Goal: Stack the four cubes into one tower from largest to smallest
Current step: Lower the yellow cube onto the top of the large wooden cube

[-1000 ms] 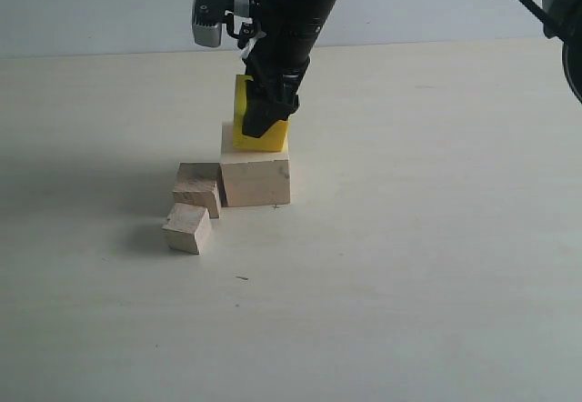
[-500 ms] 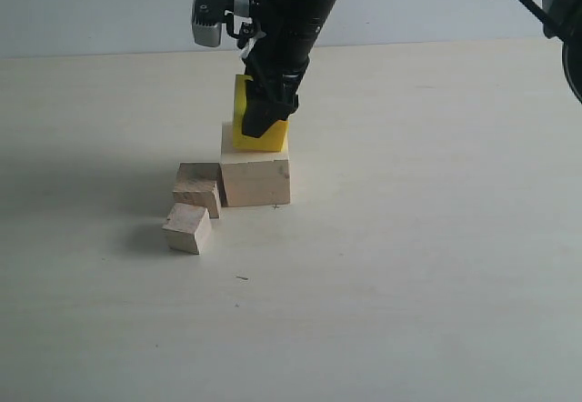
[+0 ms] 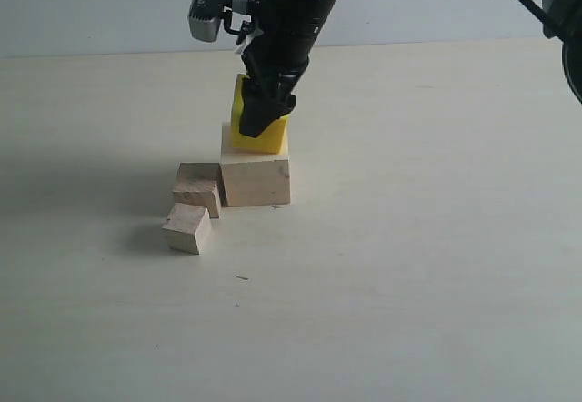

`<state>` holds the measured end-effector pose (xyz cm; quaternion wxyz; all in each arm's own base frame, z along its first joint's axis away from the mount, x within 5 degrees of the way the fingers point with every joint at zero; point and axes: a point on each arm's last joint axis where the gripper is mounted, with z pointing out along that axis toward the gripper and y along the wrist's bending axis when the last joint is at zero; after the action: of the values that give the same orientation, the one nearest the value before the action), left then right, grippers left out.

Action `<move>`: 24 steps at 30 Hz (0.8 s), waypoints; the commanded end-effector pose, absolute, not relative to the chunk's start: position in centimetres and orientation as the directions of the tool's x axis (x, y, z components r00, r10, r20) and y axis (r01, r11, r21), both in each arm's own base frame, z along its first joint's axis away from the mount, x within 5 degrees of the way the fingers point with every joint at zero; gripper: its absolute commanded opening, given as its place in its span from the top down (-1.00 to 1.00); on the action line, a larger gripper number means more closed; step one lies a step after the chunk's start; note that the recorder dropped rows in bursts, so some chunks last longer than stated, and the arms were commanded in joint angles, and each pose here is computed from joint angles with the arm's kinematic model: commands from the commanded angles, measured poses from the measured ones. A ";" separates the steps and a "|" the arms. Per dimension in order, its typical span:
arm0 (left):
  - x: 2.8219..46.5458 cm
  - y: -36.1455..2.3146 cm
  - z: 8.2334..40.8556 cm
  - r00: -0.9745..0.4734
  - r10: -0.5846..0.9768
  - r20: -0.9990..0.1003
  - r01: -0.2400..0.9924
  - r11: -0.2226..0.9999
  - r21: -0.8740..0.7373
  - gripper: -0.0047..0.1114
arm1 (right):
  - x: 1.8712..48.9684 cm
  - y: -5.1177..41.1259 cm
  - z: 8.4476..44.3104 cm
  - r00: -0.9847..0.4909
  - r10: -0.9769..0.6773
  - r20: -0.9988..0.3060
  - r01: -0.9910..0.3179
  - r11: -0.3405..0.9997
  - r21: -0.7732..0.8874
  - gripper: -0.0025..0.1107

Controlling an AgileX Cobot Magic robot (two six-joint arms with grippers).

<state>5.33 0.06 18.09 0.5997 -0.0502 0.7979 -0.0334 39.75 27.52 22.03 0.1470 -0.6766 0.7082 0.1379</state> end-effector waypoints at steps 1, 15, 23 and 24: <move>5.3 0.1 18.1 -0.266 -0.112 -0.957 -0.038 0.994 -0.106 0.92 | 39.8 27.7 22.6 -0.043 -0.899 -0.436 -0.999 0.046 0.003 0.94; 5.3 0.1 18.1 -0.266 -0.112 -0.957 -0.038 0.994 -0.106 0.92 | 39.9 27.6 22.4 0.057 -0.909 -0.414 -0.998 -0.041 -0.048 0.94; 5.3 0.1 18.1 -0.266 -0.112 -0.957 -0.038 0.994 -0.106 0.92 | 39.9 27.5 22.4 0.060 -0.911 -0.408 -0.998 -0.043 -0.051 0.93; 5.3 0.1 18.1 -0.266 -0.112 -0.957 -0.038 0.994 -0.106 0.92 | 39.9 27.5 22.4 0.060 -0.911 -0.408 -0.998 -0.043 -0.051 0.90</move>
<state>5.33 0.06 18.09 0.5997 -0.0502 0.7979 -0.0334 39.73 27.60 21.96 0.1538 -0.7083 0.6755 0.1353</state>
